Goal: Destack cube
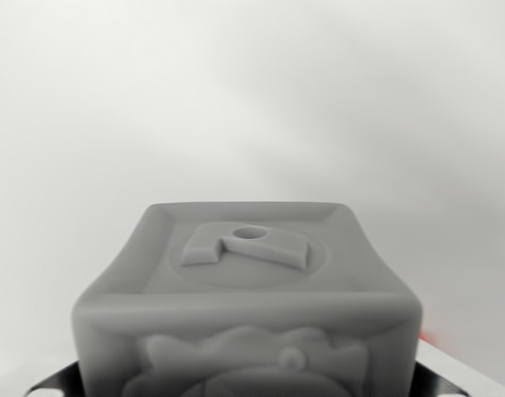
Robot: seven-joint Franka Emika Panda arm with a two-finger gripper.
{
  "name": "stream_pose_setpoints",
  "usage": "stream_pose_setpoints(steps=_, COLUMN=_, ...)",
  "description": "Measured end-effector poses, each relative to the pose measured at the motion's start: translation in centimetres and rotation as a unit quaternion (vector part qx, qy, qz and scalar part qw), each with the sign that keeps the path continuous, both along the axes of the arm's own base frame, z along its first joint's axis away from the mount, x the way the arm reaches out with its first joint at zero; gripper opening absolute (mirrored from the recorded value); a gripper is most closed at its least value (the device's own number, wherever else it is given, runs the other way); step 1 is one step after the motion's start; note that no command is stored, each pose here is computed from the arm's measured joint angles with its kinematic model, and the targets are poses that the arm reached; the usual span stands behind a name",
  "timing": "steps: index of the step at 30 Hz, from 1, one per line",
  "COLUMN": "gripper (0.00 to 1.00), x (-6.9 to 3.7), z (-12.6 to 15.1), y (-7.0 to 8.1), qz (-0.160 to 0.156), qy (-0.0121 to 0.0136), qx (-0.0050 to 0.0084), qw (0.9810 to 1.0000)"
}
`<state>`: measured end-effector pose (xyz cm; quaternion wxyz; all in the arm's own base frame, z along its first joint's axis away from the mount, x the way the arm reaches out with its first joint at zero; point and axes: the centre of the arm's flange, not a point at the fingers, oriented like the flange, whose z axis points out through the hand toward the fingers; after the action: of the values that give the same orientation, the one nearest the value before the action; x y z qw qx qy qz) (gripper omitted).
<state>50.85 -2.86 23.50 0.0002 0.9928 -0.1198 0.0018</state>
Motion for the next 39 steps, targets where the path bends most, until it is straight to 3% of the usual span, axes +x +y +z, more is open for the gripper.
stream_pose_setpoints(steps=39, gripper=0.0, x=3.0, z=-0.5, y=7.1, qz=-0.057, qy=0.0003, qx=-0.0002, qw=0.9984)
